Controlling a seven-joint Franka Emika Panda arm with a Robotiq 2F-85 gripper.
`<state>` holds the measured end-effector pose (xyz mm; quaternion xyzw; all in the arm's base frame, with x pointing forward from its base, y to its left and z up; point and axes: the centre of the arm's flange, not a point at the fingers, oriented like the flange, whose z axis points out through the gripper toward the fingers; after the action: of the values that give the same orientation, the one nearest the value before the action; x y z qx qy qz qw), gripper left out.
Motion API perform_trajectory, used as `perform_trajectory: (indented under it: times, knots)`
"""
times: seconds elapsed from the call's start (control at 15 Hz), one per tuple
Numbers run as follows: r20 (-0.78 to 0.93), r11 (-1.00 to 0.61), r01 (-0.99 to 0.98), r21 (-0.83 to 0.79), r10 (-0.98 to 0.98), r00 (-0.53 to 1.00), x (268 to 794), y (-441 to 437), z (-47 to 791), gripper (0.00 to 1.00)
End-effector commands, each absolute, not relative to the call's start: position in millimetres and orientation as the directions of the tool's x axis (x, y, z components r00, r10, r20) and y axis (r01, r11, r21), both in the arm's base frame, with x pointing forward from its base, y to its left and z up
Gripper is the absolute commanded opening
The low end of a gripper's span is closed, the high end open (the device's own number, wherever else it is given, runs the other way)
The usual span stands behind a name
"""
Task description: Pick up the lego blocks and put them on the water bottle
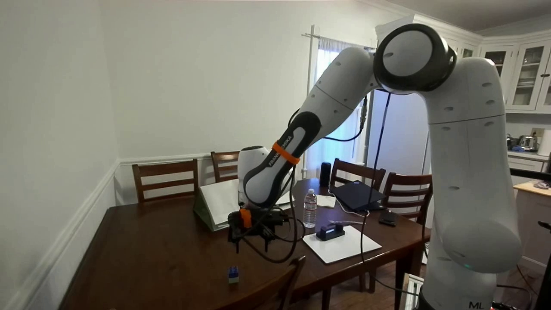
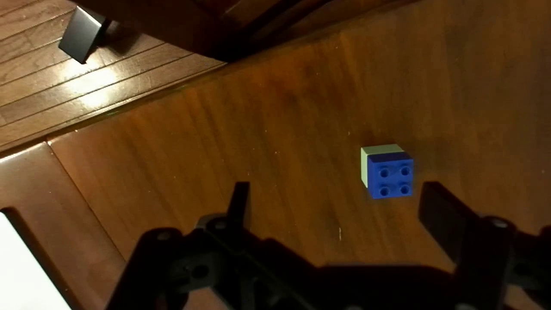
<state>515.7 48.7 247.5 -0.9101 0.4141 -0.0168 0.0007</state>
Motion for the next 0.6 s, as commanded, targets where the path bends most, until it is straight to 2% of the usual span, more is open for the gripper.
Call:
perform_trajectory:
  times: [0.0,0.53]
  knots:
    - [-0.003,-0.598,-0.802,0.000,-0.802,0.598,547.9,43.3,223.4,1.00]
    - [-0.110,-0.564,-0.825,-0.037,-0.818,0.564,582.3,49.1,176.9,1.00]
